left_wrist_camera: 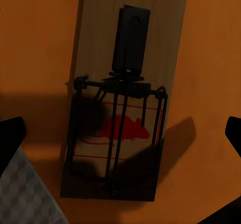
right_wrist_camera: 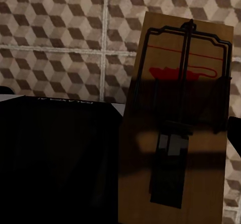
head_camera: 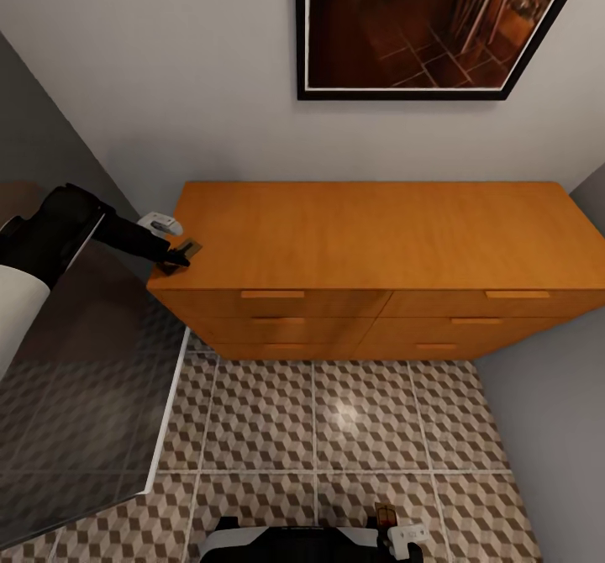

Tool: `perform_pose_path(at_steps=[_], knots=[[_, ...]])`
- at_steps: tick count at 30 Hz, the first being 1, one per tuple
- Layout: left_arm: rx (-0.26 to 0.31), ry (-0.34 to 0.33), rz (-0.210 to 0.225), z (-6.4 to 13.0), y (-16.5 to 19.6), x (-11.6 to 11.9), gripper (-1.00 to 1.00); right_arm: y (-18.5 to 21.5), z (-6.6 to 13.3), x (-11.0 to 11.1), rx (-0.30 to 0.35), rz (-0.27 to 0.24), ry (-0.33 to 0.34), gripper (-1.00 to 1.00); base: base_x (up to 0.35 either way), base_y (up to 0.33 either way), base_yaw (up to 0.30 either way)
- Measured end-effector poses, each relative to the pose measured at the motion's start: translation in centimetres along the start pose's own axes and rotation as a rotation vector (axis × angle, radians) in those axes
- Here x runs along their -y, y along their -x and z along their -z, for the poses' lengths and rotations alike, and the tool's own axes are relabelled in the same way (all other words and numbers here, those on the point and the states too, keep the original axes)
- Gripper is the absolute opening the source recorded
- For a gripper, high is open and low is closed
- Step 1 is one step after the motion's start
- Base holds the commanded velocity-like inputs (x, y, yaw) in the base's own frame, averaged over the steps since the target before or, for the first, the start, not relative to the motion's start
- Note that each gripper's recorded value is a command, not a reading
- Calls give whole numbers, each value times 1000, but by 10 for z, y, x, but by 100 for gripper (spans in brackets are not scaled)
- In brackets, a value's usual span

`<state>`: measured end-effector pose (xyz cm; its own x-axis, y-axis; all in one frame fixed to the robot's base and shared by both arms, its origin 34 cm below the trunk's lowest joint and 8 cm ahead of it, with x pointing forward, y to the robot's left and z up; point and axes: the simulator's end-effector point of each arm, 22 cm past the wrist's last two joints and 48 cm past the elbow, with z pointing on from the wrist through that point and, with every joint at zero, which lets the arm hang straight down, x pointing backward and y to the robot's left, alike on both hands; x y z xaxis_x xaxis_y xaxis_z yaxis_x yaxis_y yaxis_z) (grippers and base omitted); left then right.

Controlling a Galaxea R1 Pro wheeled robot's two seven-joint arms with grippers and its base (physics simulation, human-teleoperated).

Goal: Take the four mousetraps from the cabinet in the bathroom and place them on the bathroom floor. Make sure all four end up on the same floor surface, and ensure that at least two of them are either under or directly next to the same bathroom sink.

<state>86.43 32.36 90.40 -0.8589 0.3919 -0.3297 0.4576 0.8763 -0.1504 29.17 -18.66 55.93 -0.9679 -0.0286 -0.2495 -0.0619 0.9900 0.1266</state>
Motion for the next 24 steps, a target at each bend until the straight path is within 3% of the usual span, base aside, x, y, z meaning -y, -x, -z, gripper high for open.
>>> perform_pose_path(at_steps=[4,5,8,11,24], knots=[[0,0,0,0,0,0,100,0,0,0,0,0,0,-100,0,0,0],[0,0,0,0,0,0,-100,0,0,0,0,0,0,-100,0,0,0],[-1,16,-16,-1,-1,-4,-100,0,0,0,-1,0,0,-100,0,0,0],[4,-6,1,0,1,3,-100,0,0,0,0,0,0,-100,0,0,0],[7,-6,-3,-1,1,3,-100,0,0,0,0,0,0,-100,0,0,0]])
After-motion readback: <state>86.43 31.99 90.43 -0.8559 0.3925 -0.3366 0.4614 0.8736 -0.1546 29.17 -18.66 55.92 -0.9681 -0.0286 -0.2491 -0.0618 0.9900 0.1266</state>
